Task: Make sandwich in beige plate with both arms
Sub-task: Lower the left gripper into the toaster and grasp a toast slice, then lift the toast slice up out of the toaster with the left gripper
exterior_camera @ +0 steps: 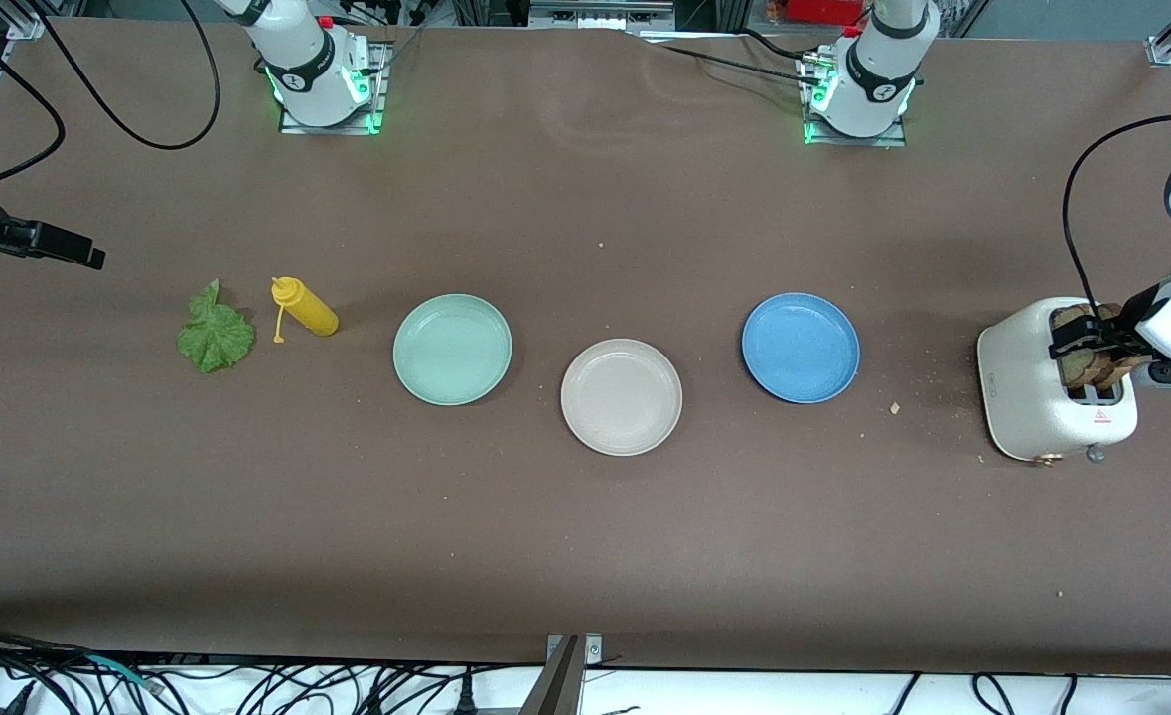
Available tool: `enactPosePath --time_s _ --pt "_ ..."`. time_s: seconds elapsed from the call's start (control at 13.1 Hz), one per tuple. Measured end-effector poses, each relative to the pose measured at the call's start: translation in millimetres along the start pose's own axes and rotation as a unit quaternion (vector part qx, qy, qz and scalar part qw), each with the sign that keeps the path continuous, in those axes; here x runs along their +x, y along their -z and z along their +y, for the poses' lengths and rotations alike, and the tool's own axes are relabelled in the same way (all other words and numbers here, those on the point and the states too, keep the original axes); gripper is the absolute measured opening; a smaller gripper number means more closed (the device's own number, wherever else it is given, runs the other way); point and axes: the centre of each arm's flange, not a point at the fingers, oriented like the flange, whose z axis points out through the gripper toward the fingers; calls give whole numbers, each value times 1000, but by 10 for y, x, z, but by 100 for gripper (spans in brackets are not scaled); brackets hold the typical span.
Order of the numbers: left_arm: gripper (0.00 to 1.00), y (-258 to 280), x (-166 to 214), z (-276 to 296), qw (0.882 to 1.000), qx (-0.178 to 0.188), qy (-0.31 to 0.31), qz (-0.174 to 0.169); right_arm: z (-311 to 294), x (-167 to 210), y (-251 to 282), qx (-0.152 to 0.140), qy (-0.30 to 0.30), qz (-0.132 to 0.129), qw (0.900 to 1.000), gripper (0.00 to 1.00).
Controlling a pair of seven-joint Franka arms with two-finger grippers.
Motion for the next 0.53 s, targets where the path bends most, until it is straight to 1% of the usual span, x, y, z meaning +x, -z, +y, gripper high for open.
enactPosePath --time_s 0.08,0.23,0.3,0.38,0.53 --pt "65 -38 -22 -4 1000 -1 1 -3 0 0 0 0 0 0 1000 100" --pt "45 -72 -47 -27 1000 -1 -2 -5 0 0 0 0 0 0 1000 100" --pt "45 -71 -59 -62 1000 -1 -7 -6 0 -1 -1 0 0 -1 1000 100" --pt "36 -70 -73 -102 1000 0 -19 -6 0 -2 -2 0 0 -1 1000 100" --pt "14 -39 -89 -148 999 1 -44 -4 0 -2 -2 0 0 -1 1000 100"
